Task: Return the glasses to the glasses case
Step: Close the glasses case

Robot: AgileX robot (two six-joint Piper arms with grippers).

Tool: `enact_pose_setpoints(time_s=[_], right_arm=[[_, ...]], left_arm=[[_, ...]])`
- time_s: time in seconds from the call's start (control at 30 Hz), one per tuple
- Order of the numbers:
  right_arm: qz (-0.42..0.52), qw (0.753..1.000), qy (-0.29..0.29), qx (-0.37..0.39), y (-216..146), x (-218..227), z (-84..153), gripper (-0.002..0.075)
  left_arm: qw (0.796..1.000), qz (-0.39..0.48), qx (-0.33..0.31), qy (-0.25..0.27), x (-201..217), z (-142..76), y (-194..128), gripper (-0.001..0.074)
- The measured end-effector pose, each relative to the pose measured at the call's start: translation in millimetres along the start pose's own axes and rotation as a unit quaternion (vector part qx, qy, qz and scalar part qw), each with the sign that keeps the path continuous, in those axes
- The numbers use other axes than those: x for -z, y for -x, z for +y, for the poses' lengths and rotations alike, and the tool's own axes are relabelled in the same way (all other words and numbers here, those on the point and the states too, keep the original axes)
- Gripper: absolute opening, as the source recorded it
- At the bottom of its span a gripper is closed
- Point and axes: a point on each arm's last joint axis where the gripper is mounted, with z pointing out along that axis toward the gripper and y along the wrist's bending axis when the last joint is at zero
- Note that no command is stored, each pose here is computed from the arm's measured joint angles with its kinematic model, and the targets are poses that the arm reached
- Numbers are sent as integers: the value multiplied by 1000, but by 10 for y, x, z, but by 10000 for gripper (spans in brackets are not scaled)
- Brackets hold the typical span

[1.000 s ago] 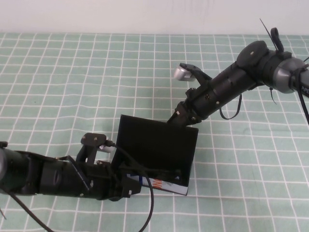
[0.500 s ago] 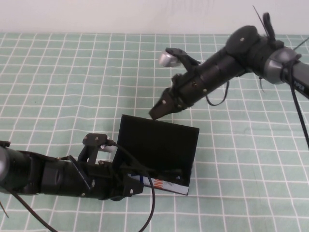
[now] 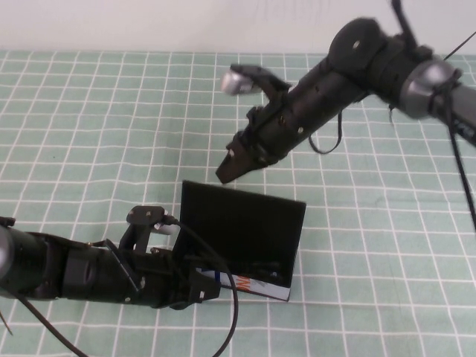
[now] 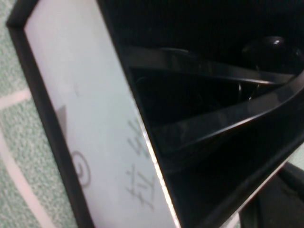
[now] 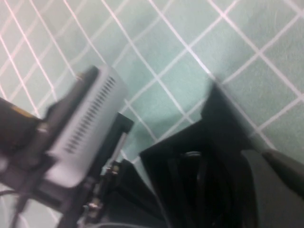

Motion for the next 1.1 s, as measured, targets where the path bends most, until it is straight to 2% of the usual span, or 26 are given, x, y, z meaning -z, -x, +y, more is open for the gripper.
enact_pose_setpoints(time_s=[0.17,0.43,0.6,0.7,0.9,1.1], right_arm=[[1,1000,-7,-23,-15,99,85,-14],[58,997,-31,-45,-272,-66,-85,-14],[-24,996,-54,-69,-165,27,-260,-14],[-44,994,-66,-78,-153,52,-351,-14],[29,995,-9,-99,-333,-142,-412,-14],[7,994,31,-103,-268,-102,-286,-14]], left_arm=[[1000,0,0,0,0,0,0,-6],[1000,0,0,0,0,0,0,-6],[1000,0,0,0,0,0,0,-6],[1000,0,-1,0,0,0,0,-6],[1000,0,-1,0,0,0,0,-6],[1000,0,-2,0,0,0,0,-6]])
